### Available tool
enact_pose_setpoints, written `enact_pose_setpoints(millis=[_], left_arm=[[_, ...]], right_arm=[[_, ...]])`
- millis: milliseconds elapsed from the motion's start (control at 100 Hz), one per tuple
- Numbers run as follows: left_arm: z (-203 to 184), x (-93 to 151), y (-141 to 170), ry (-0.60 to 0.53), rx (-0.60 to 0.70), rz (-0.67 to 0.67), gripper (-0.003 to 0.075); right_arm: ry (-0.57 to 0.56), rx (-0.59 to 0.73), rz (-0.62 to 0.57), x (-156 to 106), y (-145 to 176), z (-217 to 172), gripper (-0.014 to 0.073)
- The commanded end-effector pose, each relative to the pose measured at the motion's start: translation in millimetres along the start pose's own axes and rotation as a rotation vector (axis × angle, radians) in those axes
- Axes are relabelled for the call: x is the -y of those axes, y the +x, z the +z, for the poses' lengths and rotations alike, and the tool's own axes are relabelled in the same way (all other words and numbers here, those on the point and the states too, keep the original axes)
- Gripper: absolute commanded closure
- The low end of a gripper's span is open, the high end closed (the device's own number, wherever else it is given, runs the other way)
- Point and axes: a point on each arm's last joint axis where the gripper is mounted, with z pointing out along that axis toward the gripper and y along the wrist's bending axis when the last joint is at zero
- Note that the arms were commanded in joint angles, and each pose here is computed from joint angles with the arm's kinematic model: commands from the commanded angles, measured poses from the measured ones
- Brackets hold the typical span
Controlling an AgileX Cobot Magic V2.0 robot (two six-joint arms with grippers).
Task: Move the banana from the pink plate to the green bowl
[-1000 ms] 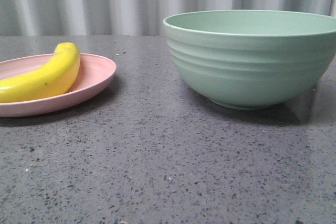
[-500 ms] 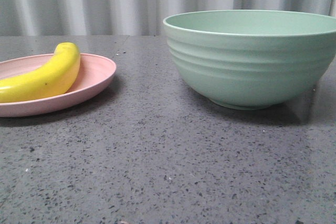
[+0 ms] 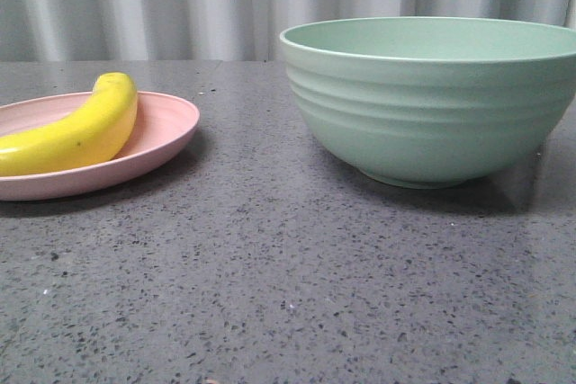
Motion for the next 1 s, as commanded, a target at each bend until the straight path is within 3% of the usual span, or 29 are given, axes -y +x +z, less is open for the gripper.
enact_pose_setpoints(millis=[0, 990], left_arm=[[-1.8, 1.0, -5.9, 0.016, 0.107, -0.007, 0.0741], [-2.2, 1.6, -9.1, 0.025, 0.143, -0.039, 0.0741]], right_arm=[[0.0, 0.111, -0.018, -0.2, -4.6, -0.4, 0.0659], [0.0, 0.121, -0.018, -0.3, -5.5, -0.5, 0.0659]])
